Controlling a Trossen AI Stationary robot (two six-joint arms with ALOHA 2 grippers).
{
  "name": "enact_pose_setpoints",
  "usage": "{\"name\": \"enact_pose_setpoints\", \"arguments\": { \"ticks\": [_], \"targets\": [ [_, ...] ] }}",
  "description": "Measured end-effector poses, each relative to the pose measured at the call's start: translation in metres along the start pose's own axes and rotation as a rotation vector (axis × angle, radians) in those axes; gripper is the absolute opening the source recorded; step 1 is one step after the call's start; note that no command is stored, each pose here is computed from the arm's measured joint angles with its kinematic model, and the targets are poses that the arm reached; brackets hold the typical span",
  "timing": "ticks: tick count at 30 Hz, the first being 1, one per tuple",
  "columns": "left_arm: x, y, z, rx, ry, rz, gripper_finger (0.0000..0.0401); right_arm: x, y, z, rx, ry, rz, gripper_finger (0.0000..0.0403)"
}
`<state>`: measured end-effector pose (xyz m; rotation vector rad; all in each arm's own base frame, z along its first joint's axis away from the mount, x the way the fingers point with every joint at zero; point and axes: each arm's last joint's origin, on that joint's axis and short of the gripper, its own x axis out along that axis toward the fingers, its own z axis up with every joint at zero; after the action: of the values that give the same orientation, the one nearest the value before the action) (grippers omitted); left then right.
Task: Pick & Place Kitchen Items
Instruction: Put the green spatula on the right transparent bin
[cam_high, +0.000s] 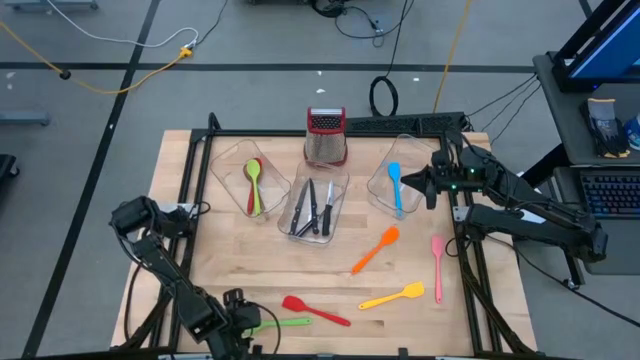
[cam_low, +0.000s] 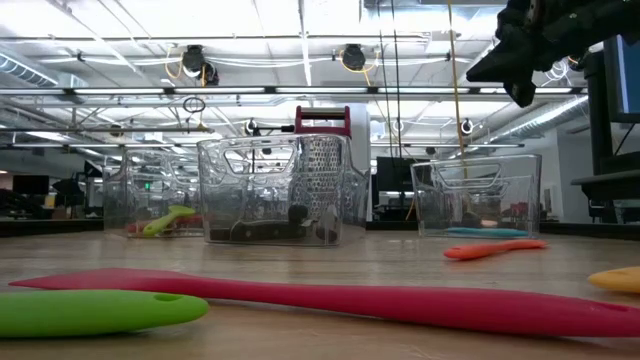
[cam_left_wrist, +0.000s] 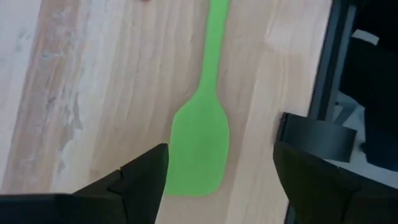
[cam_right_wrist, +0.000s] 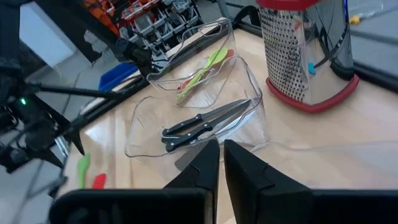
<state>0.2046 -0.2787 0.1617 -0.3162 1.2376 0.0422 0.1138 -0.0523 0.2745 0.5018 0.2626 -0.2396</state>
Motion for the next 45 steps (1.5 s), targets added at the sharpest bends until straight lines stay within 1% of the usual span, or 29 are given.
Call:
{"name": "enact_pose_setpoints", "arguments": {
  "ticks": [4,7,11,12,16,20,26,31,35,41,45],
  "targets": [
    [0.006,0.000,-0.002,0.010,0.016,0.014,0.0287,0.000,0.000,0.000,-0.101,-0.001,-0.002,0.0018],
    [0.007,0.000,-0.002,0.012,0.016,0.016,0.0278,0.000,0.000,0.000,-0.147,-0.004,-0.009,0.0018],
    [0.007,0.001,0.000,0.017,0.016,0.020,0.0269,0.000,-0.003,0.001,-0.198,-0.029,-0.096,0.0018],
    [0.007,0.002,0.000,0.017,0.016,0.021,0.0267,0.001,-0.004,0.000,-0.216,-0.042,-0.105,0.0018],
    [0.007,0.003,-0.001,0.019,0.021,0.033,0.0265,0.013,-0.012,-0.011,-0.264,-0.145,-0.066,0.0018],
    [0.007,0.004,-0.001,0.021,0.026,0.045,0.0264,0.024,-0.023,-0.030,-0.265,-0.220,-0.048,0.0018],
    [0.007,0.005,0.001,0.040,0.025,0.046,0.0264,0.031,-0.035,-0.053,-0.230,-0.228,-0.041,0.0018],
    [0.008,0.006,0.005,0.039,0.020,0.042,0.0264,0.032,-0.036,-0.054,-0.231,-0.225,-0.042,0.0018],
    [0.009,0.004,0.009,0.069,0.013,0.011,0.0264,0.032,-0.036,-0.054,-0.232,-0.224,-0.041,0.0018],
    [0.009,0.006,0.011,0.069,0.013,0.015,0.0264,0.032,-0.036,-0.054,-0.231,-0.224,-0.040,0.0018],
    [0.023,0.006,0.008,0.059,0.051,0.010,0.0264,0.032,-0.036,-0.054,-0.229,-0.223,-0.040,0.0018]
  ]
}}
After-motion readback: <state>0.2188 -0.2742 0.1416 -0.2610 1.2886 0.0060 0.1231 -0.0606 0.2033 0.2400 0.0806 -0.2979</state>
